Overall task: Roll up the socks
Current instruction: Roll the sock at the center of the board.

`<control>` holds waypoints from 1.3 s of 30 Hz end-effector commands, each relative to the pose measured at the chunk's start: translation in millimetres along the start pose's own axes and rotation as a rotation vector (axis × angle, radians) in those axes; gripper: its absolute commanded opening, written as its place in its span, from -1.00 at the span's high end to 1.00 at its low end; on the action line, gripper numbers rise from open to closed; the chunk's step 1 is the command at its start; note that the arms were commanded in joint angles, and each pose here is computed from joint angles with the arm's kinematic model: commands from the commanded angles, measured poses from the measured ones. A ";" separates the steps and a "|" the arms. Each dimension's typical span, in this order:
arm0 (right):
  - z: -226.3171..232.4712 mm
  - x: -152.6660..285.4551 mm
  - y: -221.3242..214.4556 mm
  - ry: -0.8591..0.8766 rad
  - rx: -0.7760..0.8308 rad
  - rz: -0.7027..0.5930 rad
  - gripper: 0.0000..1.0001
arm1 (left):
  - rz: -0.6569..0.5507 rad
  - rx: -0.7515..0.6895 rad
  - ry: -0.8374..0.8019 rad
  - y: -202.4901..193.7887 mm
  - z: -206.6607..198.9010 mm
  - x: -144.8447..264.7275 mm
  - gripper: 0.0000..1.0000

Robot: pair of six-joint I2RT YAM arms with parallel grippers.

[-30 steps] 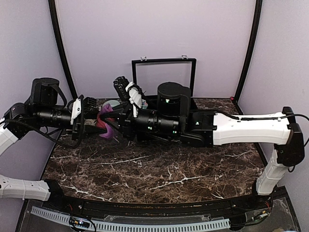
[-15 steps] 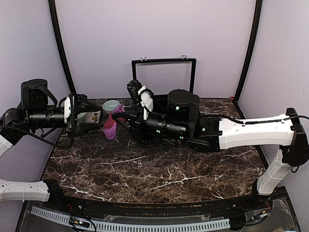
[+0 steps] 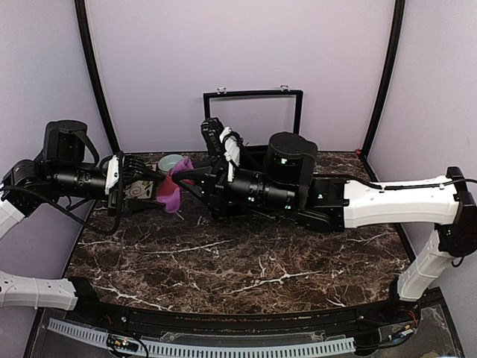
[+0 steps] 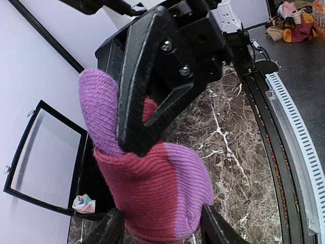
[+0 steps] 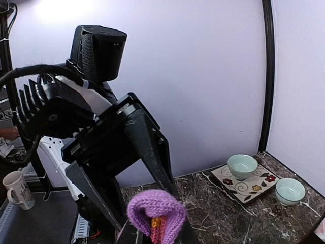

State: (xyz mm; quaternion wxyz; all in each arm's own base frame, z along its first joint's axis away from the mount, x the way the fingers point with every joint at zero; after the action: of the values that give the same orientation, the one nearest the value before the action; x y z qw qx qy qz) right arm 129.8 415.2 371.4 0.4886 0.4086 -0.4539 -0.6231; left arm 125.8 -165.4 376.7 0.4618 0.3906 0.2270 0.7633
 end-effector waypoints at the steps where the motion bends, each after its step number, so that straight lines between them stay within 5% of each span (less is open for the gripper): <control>1: 8.0 -10.4 12.3 0.077 0.006 -0.040 1.00 | 0.019 -0.009 0.099 3.3 13.4 3.0 -0.08; 17: 17.2 -34.7 12.6 0.124 -0.068 -0.097 1.00 | 0.045 0.018 0.078 -4.8 10.6 -4.5 -0.12; 21: 19.6 -38.8 10.5 0.125 -0.115 -0.120 1.00 | 0.110 0.000 0.191 -12.1 19.4 -5.7 -0.08; 26: 10.4 -39.3 4.8 0.041 -0.232 -0.144 1.00 | 0.239 -0.075 0.452 -20.2 43.8 -0.8 0.32; 32: 4.5 -55.7 -2.0 -0.031 -0.341 -0.100 1.00 | 0.241 -0.108 0.502 -17.0 49.5 2.7 0.83; 34: 3.2 -57.6 -3.4 -0.058 -0.358 -0.094 0.76 | 0.209 -0.078 0.461 -13.9 46.6 2.6 1.00; 39: 2.0 -37.5 -2.4 -0.043 -0.297 -0.148 0.30 | 0.053 0.099 0.217 0.5 27.2 1.1 1.00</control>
State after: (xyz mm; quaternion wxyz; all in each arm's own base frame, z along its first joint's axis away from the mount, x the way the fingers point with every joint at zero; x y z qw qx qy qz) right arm 147.6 462.0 376.2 0.4788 0.3349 -0.3447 -0.7347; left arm 162.6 -162.6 375.8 0.3480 0.2838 0.2434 0.8597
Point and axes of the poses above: each gripper's point midway between its finger pads, its own x axis back along the fingers, its own z axis along the line the jaws close on, y = z × x, the point moved 9 cm from there along x, back along the fingers, and after that the axes turned 9 degrees about -x, right-handed, at the moved point
